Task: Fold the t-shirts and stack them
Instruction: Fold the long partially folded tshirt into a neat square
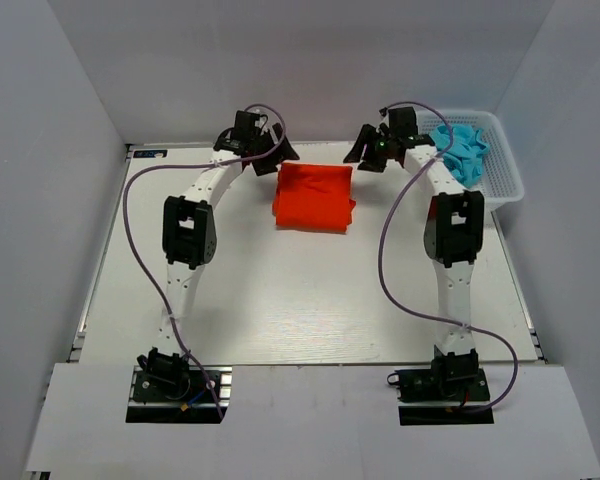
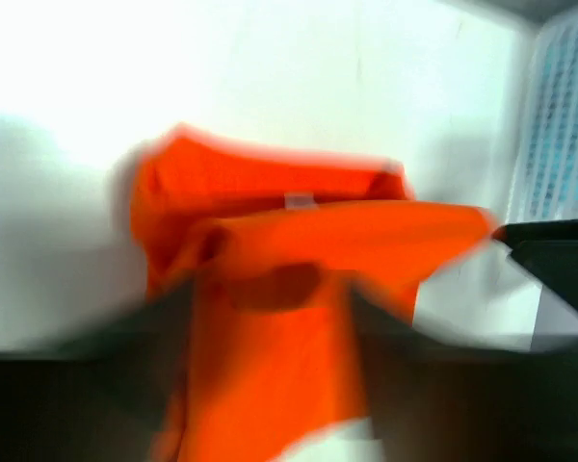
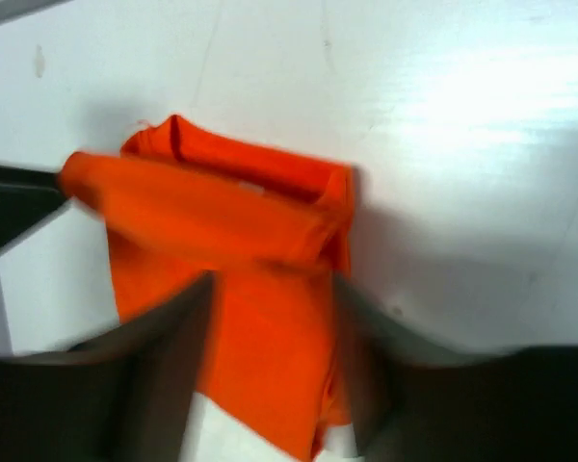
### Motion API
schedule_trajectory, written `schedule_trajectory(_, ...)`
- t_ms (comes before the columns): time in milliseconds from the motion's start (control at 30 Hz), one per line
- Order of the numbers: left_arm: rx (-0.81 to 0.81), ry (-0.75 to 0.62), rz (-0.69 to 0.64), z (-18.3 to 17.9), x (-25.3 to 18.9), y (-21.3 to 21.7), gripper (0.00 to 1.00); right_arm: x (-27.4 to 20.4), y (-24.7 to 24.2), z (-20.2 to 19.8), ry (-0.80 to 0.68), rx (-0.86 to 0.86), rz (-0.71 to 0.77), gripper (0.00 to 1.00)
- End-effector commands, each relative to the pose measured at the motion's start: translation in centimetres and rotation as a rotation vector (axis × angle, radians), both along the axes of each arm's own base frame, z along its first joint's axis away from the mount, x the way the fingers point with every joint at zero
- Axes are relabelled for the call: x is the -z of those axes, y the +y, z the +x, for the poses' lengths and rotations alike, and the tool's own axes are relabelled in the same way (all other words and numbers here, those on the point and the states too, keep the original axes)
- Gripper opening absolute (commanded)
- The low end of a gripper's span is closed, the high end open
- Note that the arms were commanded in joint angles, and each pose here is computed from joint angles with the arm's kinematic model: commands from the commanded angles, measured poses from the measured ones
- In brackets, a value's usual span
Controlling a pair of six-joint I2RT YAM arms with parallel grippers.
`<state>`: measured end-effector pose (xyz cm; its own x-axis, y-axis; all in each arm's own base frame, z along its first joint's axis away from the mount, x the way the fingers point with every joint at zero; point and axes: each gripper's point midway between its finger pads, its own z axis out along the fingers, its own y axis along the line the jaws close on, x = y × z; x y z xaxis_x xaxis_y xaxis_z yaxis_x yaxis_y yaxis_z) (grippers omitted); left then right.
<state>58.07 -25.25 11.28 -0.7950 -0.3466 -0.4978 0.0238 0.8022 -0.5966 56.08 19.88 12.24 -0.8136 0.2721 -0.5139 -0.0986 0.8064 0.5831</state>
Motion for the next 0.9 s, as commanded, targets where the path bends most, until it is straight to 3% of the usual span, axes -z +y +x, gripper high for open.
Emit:
schedule_trajectory(0, -0.066, -0.188, -0.094, 5.7, -4.6, 1.7, 1.0, -4.2, 1.2, 6.6, -0.271, -0.074, 0.083, 0.66)
schedule_trajectory(33, -0.101, -0.185, -0.094, 6.1, -5.0, 2.6, 1.0, -4.4, 1.5, 6.2, -0.25, -0.095, 0.103, 0.89)
schedule_trajectory(67, -0.102, -0.181, -0.092, 5.7, -4.8, 2.7, 1.0, -7.0, 1.8, 5.9, -0.309, -0.131, 0.104, 0.89)
schedule_trajectory(133, -0.086, -0.236, -0.102, 4.5, -6.8, 2.9, 1.0, -3.4, 1.7, 4.4, -0.271, -0.129, 0.062, 0.89)
schedule_trajectory(167, -0.08, -0.247, -0.096, 4.0, -7.4, 3.0, 1.0, -8.2, 1.6, 3.3, -0.356, -0.13, 0.062, 0.89)
schedule_trajectory(233, -0.086, -0.247, -0.03, 2.8, -7.9, 3.5, 1.0, -5.4, 1.1, 1.4, -0.299, -0.129, 0.035, 0.89)
schedule_trajectory(467, 0.034, -0.203, 0.063, -0.5, -7.7, 0.3, 1.0, -5.9, 1.7, -3.5, -0.18, -0.202, 0.021, 0.89)
schedule_trajectory(600, 0.099, -0.235, -0.005, -1.9, -8.6, -1.7, 1.0, -5.1, 2.7, -5.5, -0.146, -0.218, 0.103, 0.89)
schedule_trajectory(733, 0.149, -0.133, -0.055, -3.0, -4.5, -4.4, 1.0, -2.9, 4.0, -6.5, -0.079, -0.246, 0.179, 0.89)
schedule_trajectory(867, 0.121, -0.03, -0.032, -4.2, -0.8, -3.8, 1.0, 0.1, 4.8, -6.6, -0.005, -0.24, 0.271, 0.89)
